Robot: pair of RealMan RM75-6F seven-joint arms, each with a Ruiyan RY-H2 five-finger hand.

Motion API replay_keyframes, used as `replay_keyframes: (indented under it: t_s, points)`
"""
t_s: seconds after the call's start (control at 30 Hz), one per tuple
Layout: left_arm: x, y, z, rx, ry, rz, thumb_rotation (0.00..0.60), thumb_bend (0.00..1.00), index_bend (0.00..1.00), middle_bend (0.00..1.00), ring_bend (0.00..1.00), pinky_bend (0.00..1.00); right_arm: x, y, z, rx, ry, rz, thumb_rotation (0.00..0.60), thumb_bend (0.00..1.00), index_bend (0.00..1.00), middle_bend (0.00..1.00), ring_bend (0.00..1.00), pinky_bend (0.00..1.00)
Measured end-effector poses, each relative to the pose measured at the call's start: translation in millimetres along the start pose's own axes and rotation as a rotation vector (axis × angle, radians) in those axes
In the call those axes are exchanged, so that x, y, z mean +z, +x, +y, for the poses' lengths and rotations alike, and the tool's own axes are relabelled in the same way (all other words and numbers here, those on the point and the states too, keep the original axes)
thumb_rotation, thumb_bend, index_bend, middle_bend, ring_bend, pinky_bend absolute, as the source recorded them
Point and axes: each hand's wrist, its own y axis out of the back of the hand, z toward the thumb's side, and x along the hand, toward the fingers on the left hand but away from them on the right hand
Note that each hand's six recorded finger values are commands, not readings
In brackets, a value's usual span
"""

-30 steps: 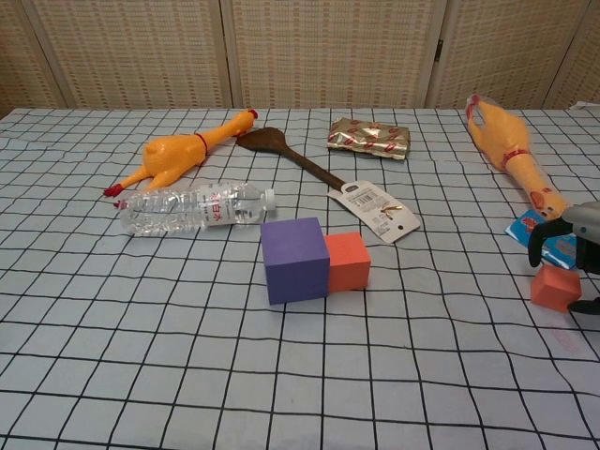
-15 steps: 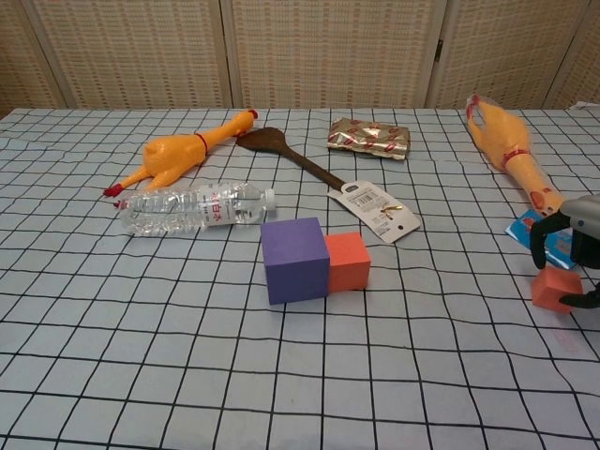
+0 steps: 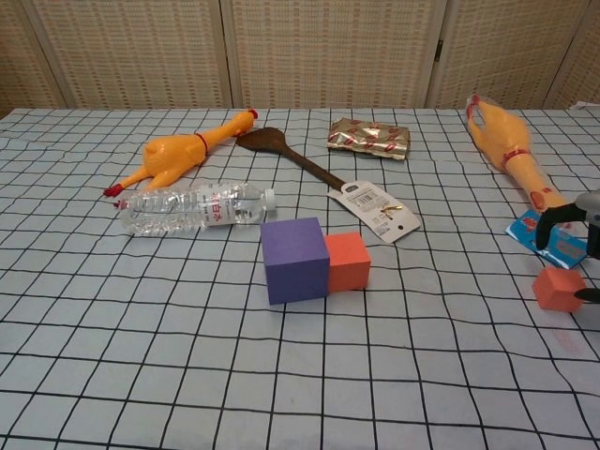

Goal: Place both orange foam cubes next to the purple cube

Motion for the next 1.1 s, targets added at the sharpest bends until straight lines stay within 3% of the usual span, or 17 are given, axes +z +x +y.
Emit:
replay_keyframes:
  t_s: [0.37,1.1]
  points:
    - [0.0,0.0,-0.2,-0.001,-0.002,0.000,0.600,0.50,0.40,0.53,0.58,0.60,-0.2,0.3,-6.0,0.038,0.011,-0.014,0.600,0.10,0.41,1.00,0.88,0.93]
    - [0.5,0.2,-0.6,-0.003,0.000,-0.001,0.600,0.50,0.40,0.53,0.58,0.60,3.6,-1.1,-5.1,0.032,-0.017,-0.014,0.600,0.10,0.49,1.00,0.88,0.93]
